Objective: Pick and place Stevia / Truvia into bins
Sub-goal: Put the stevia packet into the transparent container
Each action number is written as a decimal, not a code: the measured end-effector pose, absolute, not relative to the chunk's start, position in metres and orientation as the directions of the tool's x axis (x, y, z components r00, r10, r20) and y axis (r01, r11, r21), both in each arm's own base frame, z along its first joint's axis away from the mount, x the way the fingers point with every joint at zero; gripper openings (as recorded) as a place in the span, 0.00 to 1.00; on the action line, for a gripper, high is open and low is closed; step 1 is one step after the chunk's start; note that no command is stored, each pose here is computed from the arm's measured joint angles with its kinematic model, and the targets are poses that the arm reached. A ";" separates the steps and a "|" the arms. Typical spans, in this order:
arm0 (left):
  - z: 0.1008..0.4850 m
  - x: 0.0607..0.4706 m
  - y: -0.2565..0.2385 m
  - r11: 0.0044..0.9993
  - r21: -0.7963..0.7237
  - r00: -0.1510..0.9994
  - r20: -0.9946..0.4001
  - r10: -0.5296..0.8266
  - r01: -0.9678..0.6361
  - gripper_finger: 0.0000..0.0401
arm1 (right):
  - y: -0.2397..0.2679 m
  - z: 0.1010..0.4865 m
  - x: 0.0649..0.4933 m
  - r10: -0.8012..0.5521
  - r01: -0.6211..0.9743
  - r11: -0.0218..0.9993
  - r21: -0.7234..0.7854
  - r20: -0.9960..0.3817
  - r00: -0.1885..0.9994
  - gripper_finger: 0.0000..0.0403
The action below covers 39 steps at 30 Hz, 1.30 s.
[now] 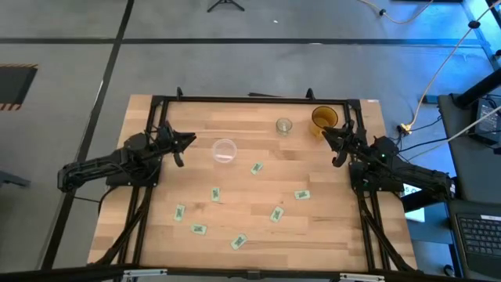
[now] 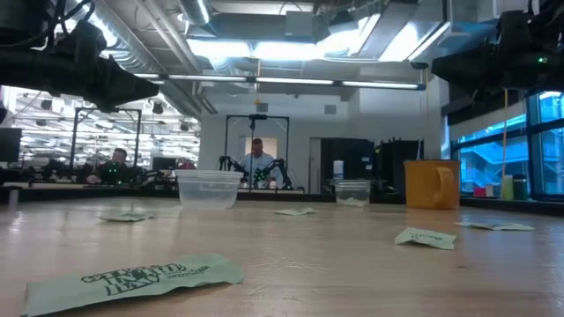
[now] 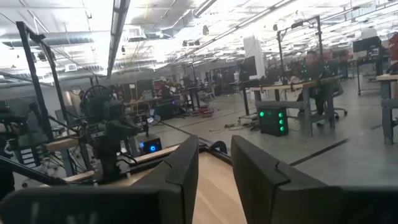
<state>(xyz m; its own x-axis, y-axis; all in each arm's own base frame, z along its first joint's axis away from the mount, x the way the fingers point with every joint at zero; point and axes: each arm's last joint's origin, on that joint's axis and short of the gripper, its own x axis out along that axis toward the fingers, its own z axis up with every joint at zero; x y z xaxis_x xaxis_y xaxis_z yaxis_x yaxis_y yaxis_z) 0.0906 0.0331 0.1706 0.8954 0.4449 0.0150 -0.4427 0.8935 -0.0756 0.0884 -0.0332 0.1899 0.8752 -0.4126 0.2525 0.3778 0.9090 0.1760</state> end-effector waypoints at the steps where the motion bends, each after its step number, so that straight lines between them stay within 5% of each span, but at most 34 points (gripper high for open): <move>1: 0.171 0.091 0.033 0.894 -0.090 0.897 0.015 0.443 -0.440 0.14 | -0.033 0.190 0.088 -0.413 0.378 0.909 0.176 0.253 0.875 0.25; 8: 0.171 0.091 0.032 0.889 -0.197 0.906 0.017 0.424 -0.412 0.16 | -0.033 0.190 0.088 -0.413 0.378 0.909 0.176 0.253 0.875 0.25; 14: 0.171 0.091 0.032 0.883 -0.236 0.906 0.021 0.422 -0.406 0.29 | -0.033 0.190 0.088 -0.414 0.380 0.908 0.175 0.252 0.875 0.25; 19: 0.174 0.090 0.034 0.798 -0.449 0.880 0.049 0.472 -0.403 0.40 | -0.033 0.190 0.088 -0.414 0.379 0.908 0.178 0.252 0.875 0.25; 28: 0.217 0.090 0.023 0.896 -0.433 0.927 0.287 0.241 -0.099 0.42 | -0.033 0.190 0.088 -0.414 0.380 0.908 0.174 0.252 0.875 0.25; 34: 0.251 0.107 0.019 0.917 -0.390 0.984 0.116 0.138 -0.083 0.42 | -0.033 0.190 0.088 -0.414 0.380 0.909 0.173 0.252 0.875 0.25; 39: 0.272 0.139 0.012 0.943 -0.329 0.987 -0.160 0.000 -0.053 0.41 | -0.033 0.190 0.088 -0.414 0.381 0.909 0.172 0.252 0.875 0.25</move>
<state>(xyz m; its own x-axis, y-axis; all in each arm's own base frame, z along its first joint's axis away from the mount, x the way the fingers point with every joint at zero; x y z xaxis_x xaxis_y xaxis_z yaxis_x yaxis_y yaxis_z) 0.1388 0.0119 0.2720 0.9872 -0.0004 -0.1597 -0.0528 0.9429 -0.3290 0.0884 -0.0333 0.1898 0.8748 -0.4141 0.2515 0.3806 0.9086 0.1722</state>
